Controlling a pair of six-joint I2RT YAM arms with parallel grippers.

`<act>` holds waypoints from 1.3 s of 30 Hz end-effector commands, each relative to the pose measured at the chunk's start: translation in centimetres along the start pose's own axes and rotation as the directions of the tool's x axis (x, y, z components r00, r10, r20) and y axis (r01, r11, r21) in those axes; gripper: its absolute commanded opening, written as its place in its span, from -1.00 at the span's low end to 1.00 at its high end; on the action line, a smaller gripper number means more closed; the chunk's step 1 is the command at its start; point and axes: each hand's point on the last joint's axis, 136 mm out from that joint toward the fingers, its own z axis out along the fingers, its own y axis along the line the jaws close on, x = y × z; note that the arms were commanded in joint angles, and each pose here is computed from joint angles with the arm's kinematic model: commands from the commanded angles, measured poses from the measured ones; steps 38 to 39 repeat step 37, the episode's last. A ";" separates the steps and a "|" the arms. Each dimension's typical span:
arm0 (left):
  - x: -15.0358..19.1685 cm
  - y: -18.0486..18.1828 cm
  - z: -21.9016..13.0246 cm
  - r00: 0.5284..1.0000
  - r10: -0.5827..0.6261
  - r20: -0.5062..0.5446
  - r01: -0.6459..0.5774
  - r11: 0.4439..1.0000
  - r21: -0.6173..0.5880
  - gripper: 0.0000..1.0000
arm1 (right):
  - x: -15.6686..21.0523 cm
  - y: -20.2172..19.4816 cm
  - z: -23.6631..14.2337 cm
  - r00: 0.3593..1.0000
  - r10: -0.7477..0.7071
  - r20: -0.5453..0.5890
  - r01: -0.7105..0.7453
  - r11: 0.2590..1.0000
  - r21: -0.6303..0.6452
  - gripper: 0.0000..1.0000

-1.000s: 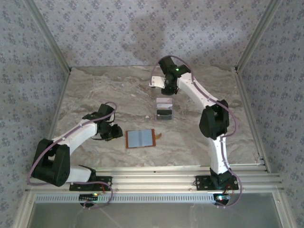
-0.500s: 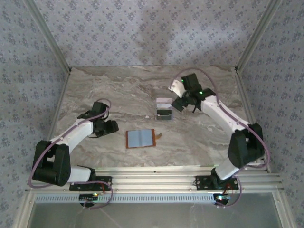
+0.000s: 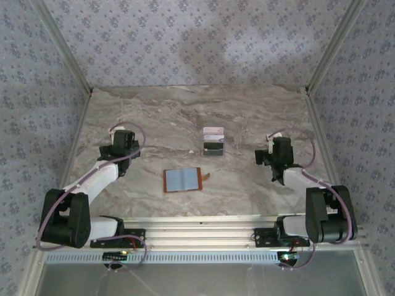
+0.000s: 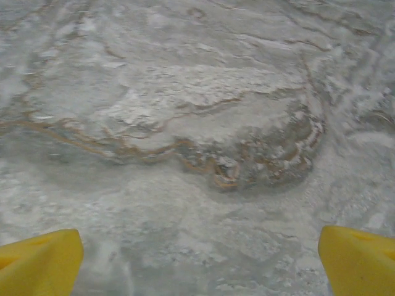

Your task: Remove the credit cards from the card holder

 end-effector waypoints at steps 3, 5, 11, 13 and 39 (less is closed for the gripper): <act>-2.1 0.5 3.4 0.985 -0.054 0.161 0.047 0.998 0.050 0.99 | -5.4 -1.3 -0.3 0.949 0.086 0.302 -0.098 0.995 0.024 1.00; -3.1 0.3 3.5 0.978 -0.044 0.205 0.031 0.997 0.068 0.99 | -5.5 -1.2 0.0 0.942 0.089 0.324 -0.098 0.995 0.011 1.00; -2.8 -0.7 4.6 0.960 -0.093 0.263 0.029 0.971 0.237 1.00 | -4.0 -1.2 2.3 0.946 0.130 0.296 -0.129 0.991 -0.025 1.00; -2.7 -0.8 4.6 0.959 -0.099 0.267 0.028 0.966 0.257 1.00 | -3.9 -1.3 2.5 0.951 0.146 0.272 -0.140 0.989 -0.039 1.00; -2.1 -2.2 4.5 0.955 -0.059 0.290 -0.032 0.953 0.301 1.00 | -3.8 -1.3 1.6 0.940 0.128 0.316 -0.129 0.991 -0.017 1.00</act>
